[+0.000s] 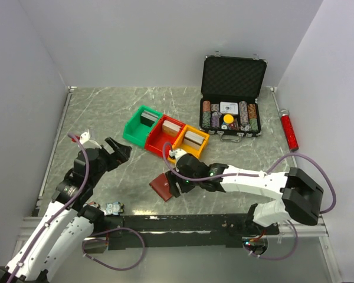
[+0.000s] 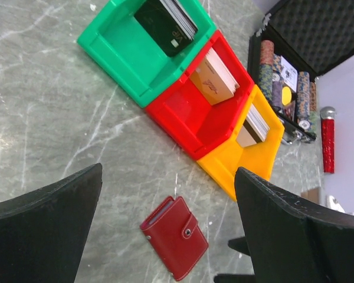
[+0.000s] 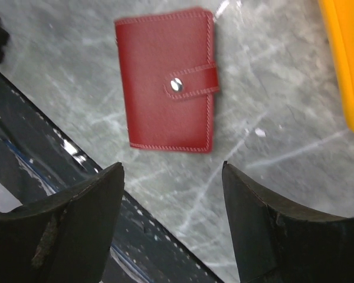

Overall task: Take the credit cards out of the card holder
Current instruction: Pick up the card holder from the center of the board.

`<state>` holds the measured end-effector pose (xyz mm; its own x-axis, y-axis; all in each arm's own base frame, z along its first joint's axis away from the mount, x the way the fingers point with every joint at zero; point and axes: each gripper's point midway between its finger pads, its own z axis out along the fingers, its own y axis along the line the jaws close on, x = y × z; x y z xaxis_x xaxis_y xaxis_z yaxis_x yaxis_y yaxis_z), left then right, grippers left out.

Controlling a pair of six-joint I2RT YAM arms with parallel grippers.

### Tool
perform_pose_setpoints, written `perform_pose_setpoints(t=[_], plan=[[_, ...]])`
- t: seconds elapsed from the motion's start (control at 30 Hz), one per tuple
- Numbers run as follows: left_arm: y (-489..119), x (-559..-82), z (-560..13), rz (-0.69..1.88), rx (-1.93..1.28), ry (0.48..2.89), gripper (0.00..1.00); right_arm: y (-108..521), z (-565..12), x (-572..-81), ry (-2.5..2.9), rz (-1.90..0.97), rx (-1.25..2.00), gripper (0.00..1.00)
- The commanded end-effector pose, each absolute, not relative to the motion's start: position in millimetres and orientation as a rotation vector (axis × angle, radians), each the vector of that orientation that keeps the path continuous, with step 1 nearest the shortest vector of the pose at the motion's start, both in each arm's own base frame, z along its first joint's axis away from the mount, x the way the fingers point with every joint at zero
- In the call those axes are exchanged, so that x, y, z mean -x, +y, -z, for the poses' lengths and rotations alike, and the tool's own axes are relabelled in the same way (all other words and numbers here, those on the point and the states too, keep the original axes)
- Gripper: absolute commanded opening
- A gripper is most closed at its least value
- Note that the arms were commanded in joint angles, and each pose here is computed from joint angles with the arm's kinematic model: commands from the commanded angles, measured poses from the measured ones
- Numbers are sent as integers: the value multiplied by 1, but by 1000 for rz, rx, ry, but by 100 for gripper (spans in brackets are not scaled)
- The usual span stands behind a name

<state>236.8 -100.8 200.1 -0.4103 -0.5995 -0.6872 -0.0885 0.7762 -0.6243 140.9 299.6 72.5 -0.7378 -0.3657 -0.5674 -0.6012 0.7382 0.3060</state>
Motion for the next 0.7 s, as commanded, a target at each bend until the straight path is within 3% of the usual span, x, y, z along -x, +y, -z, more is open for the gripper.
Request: perform_pose_setpoints(t=[0.0, 0.13, 0.67], plan=[[-112, -233, -193, 695, 527, 1964, 99, 329, -93, -153, 2388, -752, 689, 74], [-136, -224, -174, 843, 512, 2036, 90, 330, -85, -159, 2415, -713, 671, 73], [-199, -171, -104, 904, 425, 2344, 80, 316, -67, -160, 2453, -702, 665, 78]])
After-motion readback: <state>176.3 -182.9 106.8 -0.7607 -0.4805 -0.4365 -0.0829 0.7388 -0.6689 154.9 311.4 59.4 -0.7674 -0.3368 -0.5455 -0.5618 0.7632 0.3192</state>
